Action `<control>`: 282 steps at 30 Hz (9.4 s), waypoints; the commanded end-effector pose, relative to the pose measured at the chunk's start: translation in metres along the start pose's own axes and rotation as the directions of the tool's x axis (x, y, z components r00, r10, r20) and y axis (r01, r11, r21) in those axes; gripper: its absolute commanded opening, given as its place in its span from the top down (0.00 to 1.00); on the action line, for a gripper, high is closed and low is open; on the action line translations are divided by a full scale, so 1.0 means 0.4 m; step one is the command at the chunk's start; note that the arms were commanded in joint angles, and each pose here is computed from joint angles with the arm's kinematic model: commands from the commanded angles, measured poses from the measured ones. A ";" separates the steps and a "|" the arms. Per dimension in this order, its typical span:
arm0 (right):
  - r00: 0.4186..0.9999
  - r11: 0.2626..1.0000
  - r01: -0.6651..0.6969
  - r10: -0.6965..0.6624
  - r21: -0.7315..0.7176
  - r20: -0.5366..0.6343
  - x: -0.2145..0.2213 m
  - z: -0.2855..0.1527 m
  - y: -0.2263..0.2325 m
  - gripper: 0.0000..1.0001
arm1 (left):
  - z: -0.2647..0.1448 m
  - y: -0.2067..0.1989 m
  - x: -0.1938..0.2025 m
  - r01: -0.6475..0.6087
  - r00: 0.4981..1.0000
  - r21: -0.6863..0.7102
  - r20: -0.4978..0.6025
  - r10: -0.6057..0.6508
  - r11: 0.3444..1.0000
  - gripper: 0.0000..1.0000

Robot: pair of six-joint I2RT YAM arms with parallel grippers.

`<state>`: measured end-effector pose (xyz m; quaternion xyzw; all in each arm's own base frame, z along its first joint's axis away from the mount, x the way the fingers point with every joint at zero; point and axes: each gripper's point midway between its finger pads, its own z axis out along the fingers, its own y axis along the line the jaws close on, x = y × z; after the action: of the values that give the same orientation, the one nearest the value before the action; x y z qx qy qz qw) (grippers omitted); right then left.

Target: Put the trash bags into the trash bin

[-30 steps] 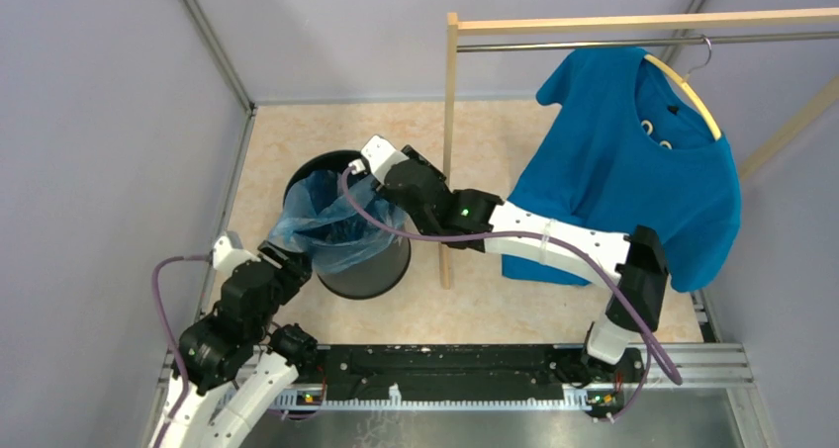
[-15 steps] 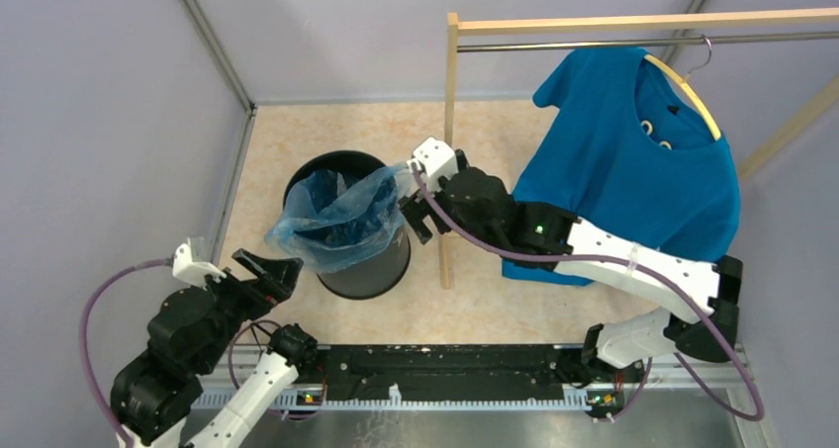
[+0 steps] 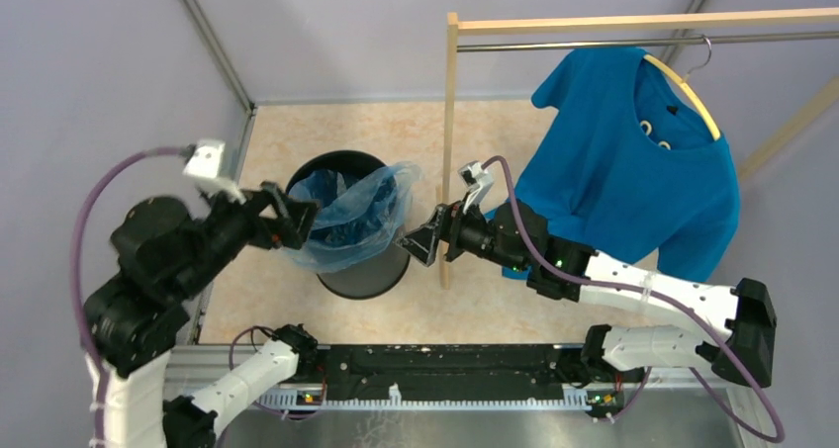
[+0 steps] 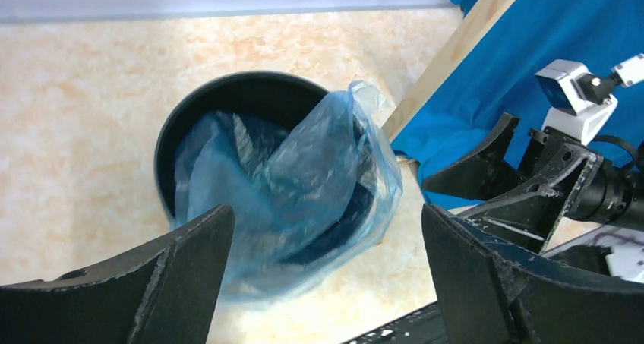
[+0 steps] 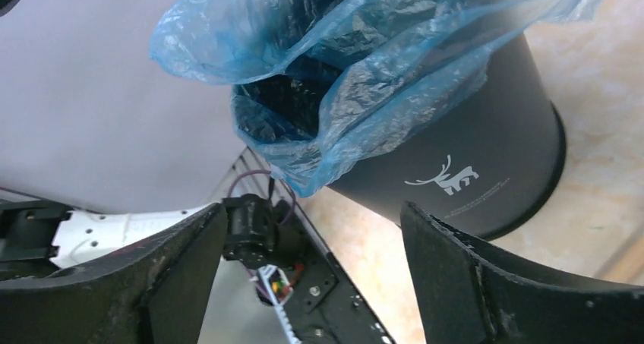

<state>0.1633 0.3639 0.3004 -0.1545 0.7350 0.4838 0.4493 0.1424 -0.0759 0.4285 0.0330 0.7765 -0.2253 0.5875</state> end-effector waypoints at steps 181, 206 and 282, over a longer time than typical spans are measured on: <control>0.944 0.928 -0.325 0.308 -0.184 -0.115 0.118 0.159 -0.158 1.00 | 0.340 -0.033 0.205 -0.469 0.853 -0.321 -0.406 0.328 0.823 0.19; 0.942 0.923 -0.331 0.312 -0.195 -0.125 0.125 0.158 -0.155 1.00 | 0.361 0.110 0.290 -0.671 0.739 -0.533 -0.530 0.416 0.515 0.29; 0.956 0.948 -0.284 0.269 -0.145 -0.114 0.103 0.193 -0.169 1.00 | 0.354 0.361 0.385 0.257 0.942 -0.373 -0.109 -0.317 0.892 0.99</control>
<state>0.2175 0.4029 0.1933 -0.0967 0.7485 0.5864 0.2942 0.2591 0.0102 0.2248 -0.2185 0.8302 -0.0554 0.5098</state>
